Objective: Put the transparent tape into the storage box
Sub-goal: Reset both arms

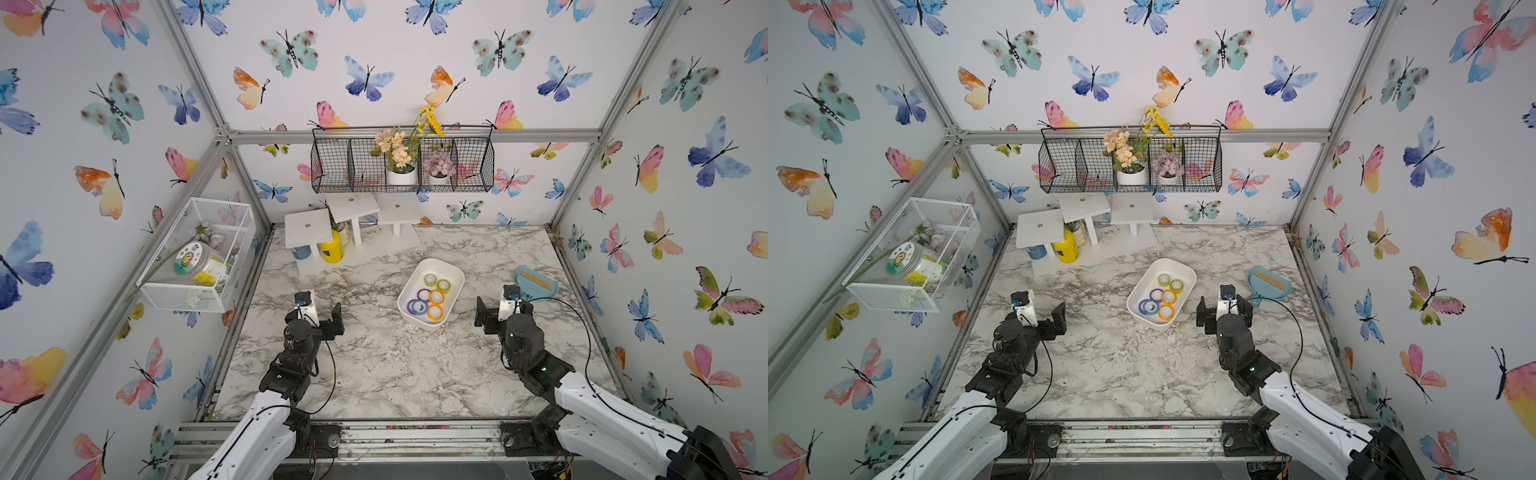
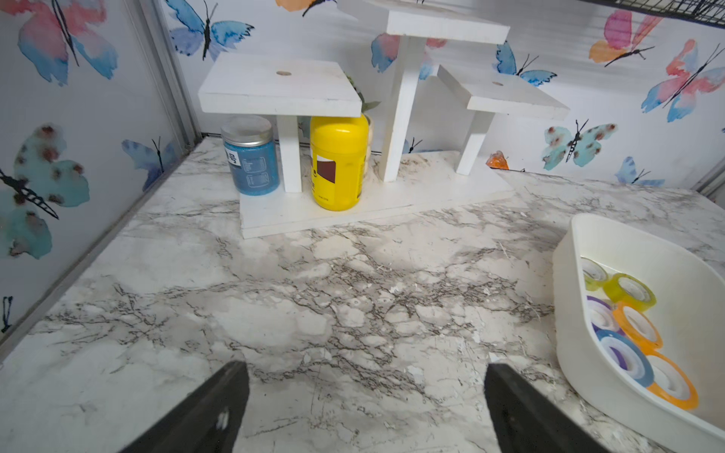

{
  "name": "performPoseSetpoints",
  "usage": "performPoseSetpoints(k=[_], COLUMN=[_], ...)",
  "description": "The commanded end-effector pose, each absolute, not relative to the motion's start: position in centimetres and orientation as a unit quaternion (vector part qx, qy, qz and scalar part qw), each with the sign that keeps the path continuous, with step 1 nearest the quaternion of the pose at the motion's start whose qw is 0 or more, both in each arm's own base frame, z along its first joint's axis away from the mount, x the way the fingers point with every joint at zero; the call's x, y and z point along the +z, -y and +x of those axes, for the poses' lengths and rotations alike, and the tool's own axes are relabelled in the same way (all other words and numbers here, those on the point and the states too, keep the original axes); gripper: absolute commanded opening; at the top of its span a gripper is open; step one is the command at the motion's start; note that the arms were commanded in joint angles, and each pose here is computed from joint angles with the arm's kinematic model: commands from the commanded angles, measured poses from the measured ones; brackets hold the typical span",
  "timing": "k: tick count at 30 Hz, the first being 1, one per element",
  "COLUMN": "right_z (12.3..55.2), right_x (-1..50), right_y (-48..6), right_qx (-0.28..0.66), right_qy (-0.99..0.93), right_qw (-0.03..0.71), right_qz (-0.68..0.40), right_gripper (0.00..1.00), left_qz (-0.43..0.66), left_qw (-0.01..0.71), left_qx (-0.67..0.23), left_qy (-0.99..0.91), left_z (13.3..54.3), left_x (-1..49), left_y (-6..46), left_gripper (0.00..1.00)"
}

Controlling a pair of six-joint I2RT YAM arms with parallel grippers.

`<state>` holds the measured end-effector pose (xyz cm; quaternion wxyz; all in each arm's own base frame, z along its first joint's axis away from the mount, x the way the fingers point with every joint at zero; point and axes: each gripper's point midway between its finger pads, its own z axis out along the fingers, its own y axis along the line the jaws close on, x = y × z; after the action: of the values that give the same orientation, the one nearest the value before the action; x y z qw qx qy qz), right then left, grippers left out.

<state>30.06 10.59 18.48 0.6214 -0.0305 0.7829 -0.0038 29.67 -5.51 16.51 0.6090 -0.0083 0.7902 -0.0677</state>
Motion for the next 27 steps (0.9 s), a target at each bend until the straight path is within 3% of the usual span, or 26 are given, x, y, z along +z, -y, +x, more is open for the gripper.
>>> performPoseSetpoints(k=[1, 11, 19, 22, 27], right_z=[30.3, 28.5, 28.0, 27.9, 28.0], right_x=[19.8, 18.8, 19.1, 19.2, 19.2], right_y=[-8.5, -7.1, -6.8, -6.4, -6.3], right_qx=[-0.041, -0.055, -0.051, -0.057, -0.058], right_qy=[-0.755, -0.717, -0.704, -0.699, -0.691], right_qw=[0.655, 0.695, 0.709, 0.713, 0.721], right_qz=[0.017, 0.001, 0.000, 0.005, 0.004], right_gripper=[0.99, 0.99, 0.99, 0.99, 0.99], left_qz=[0.018, -0.003, 0.064, 0.015, 0.011], left_qw=[0.654, 0.670, 0.619, 0.651, 0.636], left_qx=[-0.043, -0.028, -0.060, -0.042, -0.039], left_qy=[-0.755, -0.742, -0.781, -0.758, -0.771], left_z=[30.2, 31.6, 36.6, 36.0, 36.3], left_x=[18.5, 15.1, 13.3, 12.6, 12.0], left_y=[5.2, 1.5, 3.3, 1.5, 1.2], left_gripper=[0.99, 0.99, 0.99, 0.99, 0.99])
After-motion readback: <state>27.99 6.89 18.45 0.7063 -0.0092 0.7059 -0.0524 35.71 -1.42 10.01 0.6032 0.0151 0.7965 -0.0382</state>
